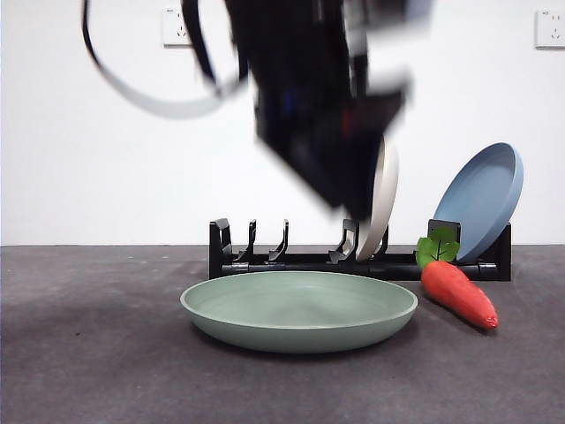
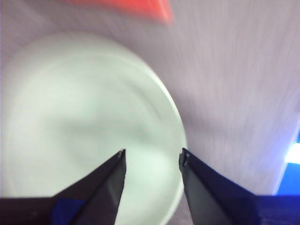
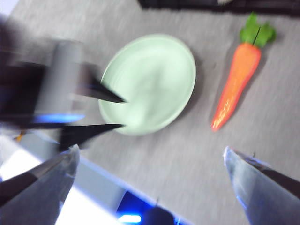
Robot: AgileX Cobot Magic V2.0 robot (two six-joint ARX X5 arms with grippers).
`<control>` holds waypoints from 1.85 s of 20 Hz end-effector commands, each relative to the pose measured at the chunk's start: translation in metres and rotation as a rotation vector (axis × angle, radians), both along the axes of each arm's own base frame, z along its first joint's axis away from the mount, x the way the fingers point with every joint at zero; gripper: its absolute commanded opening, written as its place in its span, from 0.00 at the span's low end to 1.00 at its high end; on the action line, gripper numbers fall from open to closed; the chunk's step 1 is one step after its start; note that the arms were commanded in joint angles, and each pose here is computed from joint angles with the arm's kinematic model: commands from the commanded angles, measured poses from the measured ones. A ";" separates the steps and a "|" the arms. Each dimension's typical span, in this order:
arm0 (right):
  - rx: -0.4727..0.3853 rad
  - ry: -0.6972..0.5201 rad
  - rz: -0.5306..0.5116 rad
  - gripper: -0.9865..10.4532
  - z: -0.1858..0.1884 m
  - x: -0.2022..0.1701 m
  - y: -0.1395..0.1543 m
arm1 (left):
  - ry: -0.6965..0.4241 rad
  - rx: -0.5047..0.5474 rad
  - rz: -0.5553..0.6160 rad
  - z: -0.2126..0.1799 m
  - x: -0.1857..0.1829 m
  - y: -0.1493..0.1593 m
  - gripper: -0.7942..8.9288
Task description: Take the green plate from the plate rack,put the plate on the table,take the carrot from the table,put the carrot in the plate
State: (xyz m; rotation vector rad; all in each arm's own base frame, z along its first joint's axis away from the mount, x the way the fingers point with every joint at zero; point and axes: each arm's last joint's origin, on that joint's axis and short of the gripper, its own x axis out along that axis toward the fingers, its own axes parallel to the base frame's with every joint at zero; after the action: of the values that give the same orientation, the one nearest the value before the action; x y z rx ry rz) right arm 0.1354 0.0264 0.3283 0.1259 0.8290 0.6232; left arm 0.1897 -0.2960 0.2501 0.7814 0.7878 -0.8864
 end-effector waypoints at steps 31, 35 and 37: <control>-0.285 0.232 -0.217 0.24 -0.166 0.184 0.058 | -0.157 -0.714 0.203 0.191 -0.099 0.160 0.28; -0.288 0.236 -0.218 0.22 -0.167 0.183 0.057 | -0.156 -0.715 0.204 0.191 -0.099 0.160 0.28; -0.289 0.238 -0.217 0.11 -0.167 0.183 0.057 | -0.156 -0.715 0.204 0.191 -0.099 0.160 0.28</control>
State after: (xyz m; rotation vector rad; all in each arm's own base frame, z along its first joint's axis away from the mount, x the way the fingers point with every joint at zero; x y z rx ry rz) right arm 0.3177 0.0826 0.1657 0.0225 1.0959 0.2851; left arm 0.0901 -0.1361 0.4417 0.1406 0.3566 -0.8315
